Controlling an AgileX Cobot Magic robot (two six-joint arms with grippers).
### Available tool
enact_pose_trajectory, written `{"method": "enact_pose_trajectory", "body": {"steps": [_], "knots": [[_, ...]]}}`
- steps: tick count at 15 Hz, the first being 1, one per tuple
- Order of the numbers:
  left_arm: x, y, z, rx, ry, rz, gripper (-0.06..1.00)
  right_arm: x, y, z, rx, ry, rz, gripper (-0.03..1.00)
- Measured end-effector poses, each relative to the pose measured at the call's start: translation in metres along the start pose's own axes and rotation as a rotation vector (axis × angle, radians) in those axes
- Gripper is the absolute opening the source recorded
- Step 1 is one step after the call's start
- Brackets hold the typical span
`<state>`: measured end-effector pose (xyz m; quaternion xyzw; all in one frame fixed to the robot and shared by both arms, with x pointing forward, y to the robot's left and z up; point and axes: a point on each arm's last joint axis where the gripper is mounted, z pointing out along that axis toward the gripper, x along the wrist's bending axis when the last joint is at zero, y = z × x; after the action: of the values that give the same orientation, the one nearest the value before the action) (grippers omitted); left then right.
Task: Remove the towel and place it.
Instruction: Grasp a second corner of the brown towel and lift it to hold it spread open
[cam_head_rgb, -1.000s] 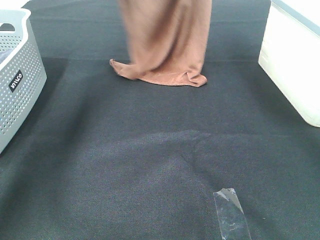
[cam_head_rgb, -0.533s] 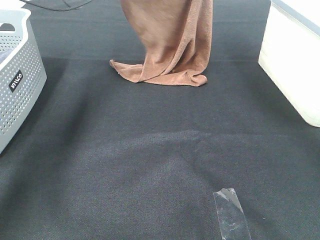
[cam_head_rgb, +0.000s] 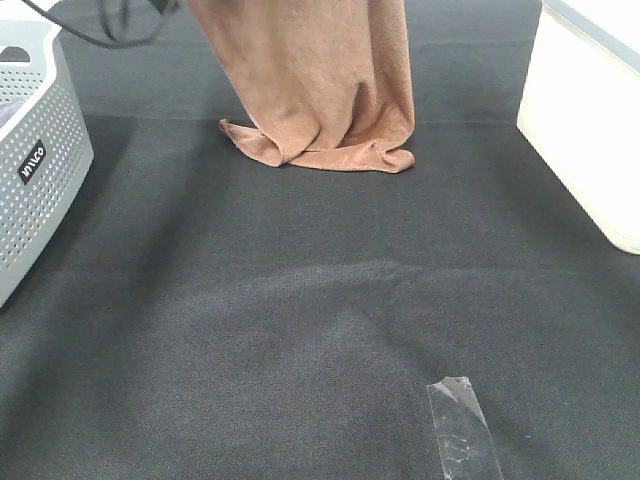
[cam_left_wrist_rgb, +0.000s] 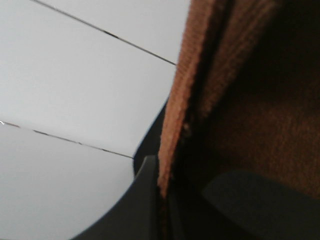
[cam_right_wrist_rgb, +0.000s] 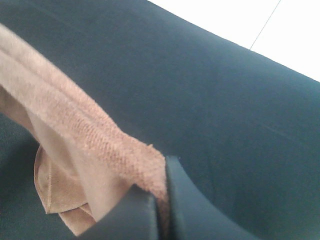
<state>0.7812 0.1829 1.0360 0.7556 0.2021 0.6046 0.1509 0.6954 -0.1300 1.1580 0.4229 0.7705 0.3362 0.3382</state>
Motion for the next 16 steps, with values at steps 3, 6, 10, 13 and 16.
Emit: {"method": "enact_pose_trajectory", "body": {"steps": [3, 6, 10, 13, 16], "knots": [[-0.032, 0.001, -0.014, 0.260, -0.257, -0.272, 0.00, 0.002, -0.008, 0.009, 0.055, 0.010, -0.002, 0.00], [-0.026, 0.013, -0.031, 0.397, -0.518, -0.624, 0.00, -0.001, -0.013, 0.005, 0.119, 0.006, -0.008, 0.00], [0.028, 0.037, -0.063, 0.439, -0.582, -0.592, 0.00, -0.008, -0.008, -0.030, 0.176, -0.001, -0.002, 0.00], [0.056, 0.049, -0.083, 0.380, -0.564, -0.598, 0.00, -0.011, -0.006, -0.050, 0.204, 0.001, 0.003, 0.00], [0.083, 0.058, -0.112, 0.344, -0.549, -0.654, 0.00, -0.011, -0.009, -0.065, 0.273, 0.016, 0.009, 0.00]]}}
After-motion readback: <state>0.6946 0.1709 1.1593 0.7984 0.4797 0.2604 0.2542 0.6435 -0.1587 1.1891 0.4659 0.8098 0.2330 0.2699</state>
